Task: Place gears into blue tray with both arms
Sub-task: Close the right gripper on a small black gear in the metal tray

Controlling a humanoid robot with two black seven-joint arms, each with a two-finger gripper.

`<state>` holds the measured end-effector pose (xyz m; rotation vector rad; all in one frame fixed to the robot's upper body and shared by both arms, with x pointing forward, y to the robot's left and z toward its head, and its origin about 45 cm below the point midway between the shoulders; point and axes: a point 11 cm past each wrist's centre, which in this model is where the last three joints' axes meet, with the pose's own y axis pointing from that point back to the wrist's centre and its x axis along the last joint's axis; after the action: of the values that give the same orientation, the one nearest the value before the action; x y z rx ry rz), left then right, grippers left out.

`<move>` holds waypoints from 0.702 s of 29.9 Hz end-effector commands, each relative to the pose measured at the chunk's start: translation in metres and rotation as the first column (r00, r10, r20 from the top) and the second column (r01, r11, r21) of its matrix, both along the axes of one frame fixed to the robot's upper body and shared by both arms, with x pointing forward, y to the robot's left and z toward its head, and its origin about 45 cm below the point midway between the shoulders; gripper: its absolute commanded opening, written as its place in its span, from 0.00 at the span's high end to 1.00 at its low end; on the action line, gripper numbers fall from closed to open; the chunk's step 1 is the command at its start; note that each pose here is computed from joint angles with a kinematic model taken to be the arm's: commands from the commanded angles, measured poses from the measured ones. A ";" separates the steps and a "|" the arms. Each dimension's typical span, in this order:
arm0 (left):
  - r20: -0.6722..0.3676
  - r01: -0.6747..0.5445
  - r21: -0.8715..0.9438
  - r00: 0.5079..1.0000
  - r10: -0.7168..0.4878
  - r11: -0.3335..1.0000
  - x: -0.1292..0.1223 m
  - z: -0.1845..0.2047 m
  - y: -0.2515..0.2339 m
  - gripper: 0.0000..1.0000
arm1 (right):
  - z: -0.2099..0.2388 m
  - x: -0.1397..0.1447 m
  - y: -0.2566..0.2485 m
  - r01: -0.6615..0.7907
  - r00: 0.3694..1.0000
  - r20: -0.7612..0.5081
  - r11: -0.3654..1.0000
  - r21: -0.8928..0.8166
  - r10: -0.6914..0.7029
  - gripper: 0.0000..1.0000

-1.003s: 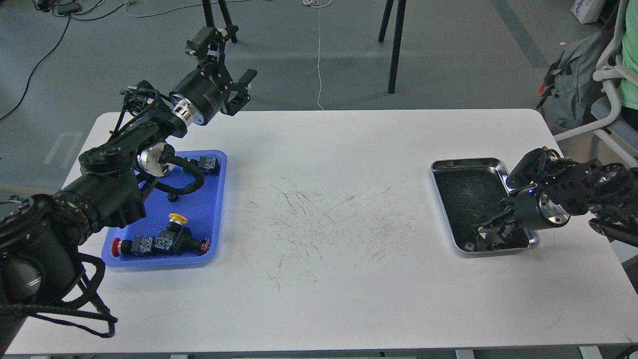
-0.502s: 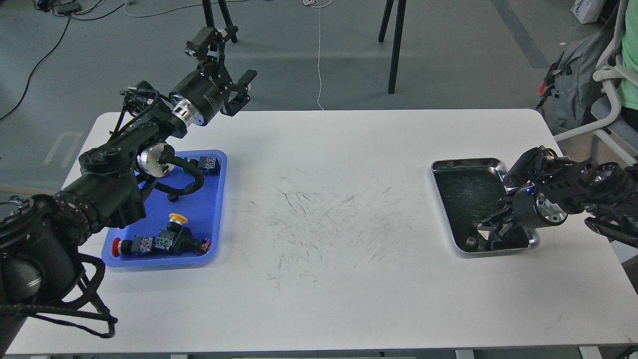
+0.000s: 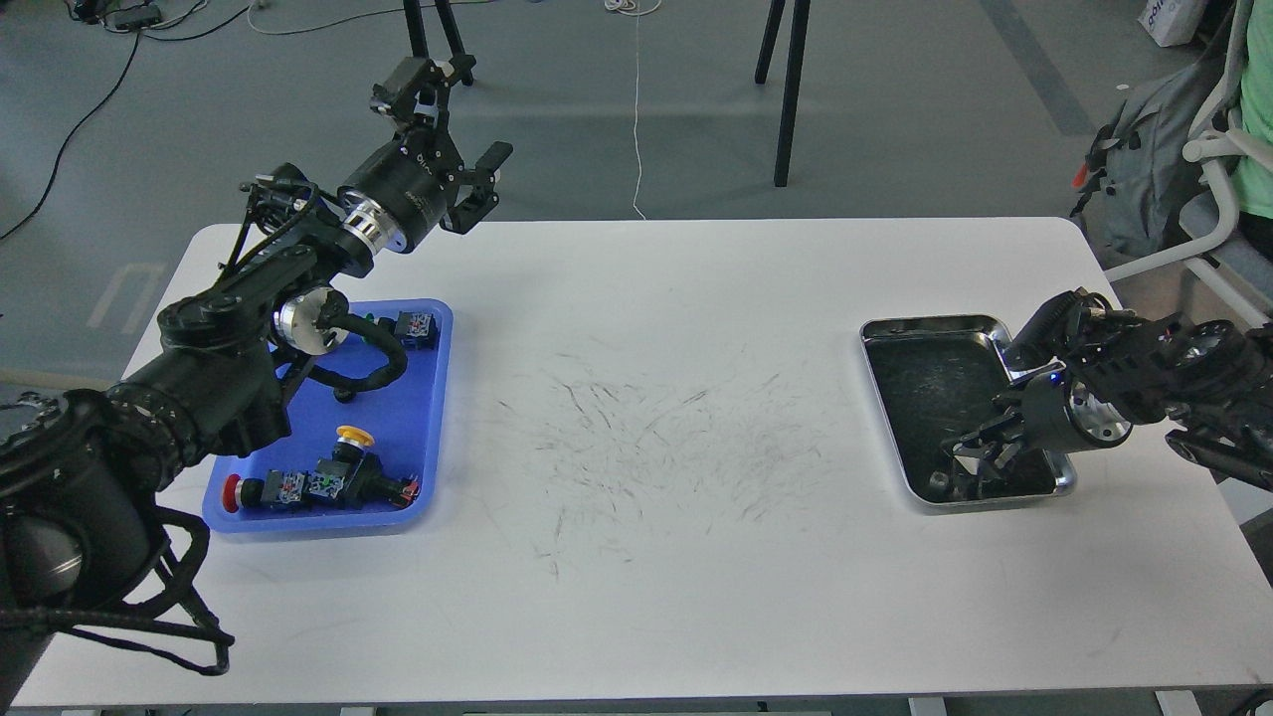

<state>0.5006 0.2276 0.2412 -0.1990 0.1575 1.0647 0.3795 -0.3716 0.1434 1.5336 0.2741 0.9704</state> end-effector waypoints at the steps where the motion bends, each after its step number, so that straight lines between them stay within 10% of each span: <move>1: 0.001 -0.001 0.001 1.000 0.001 1.000 0.000 0.000 0.001 0.00 | 0.000 0.000 0.001 -0.001 1.000 0.000 1.000 0.002 0.001 0.43; 21: -0.001 0.005 -0.003 1.000 -0.005 1.000 0.000 -0.001 -0.003 0.00 | -0.004 -0.006 0.000 -0.012 1.000 -0.024 1.000 -0.009 0.012 0.71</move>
<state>0.5002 0.2250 0.2404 -0.2001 0.1601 1.0608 0.3731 -0.3718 0.1388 1.5402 0.2979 0.9582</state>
